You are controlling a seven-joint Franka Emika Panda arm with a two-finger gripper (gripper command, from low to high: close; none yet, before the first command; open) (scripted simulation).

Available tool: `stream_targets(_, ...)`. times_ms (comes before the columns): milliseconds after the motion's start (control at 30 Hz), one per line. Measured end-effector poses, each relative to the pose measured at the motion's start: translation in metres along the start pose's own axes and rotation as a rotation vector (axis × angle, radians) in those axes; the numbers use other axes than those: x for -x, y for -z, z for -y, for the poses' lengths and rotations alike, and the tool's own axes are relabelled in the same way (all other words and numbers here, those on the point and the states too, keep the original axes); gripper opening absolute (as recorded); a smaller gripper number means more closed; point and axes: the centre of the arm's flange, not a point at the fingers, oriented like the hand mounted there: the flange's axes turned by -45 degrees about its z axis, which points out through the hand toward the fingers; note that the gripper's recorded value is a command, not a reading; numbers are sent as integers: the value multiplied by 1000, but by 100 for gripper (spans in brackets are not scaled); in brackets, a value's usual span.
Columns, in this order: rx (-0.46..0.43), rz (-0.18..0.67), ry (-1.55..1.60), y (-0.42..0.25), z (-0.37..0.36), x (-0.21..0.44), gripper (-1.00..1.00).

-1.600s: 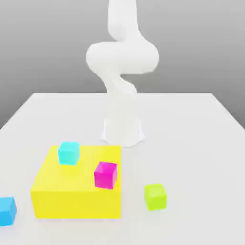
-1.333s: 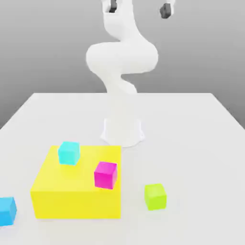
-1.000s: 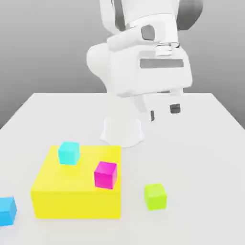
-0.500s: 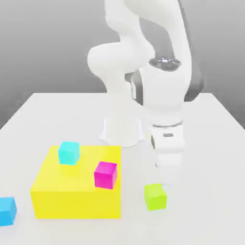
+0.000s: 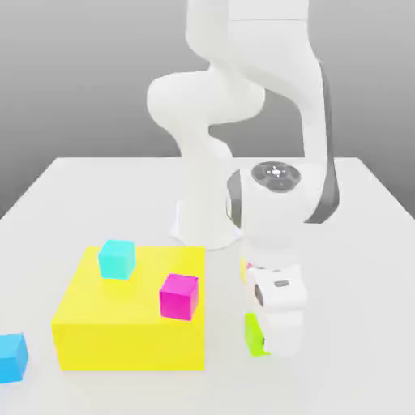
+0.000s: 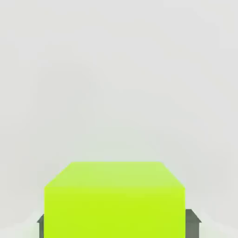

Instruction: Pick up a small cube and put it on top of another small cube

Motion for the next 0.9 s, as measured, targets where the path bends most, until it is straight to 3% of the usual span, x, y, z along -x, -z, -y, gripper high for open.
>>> stream_targets(433, -2, -11, -31, 73, -4, 8, -100)
stream_targets(800, -2, -11, -363, 204, -6, 126, -100)
stream_targets(900, -2, -7, -393, 187, -4, 136, -100)
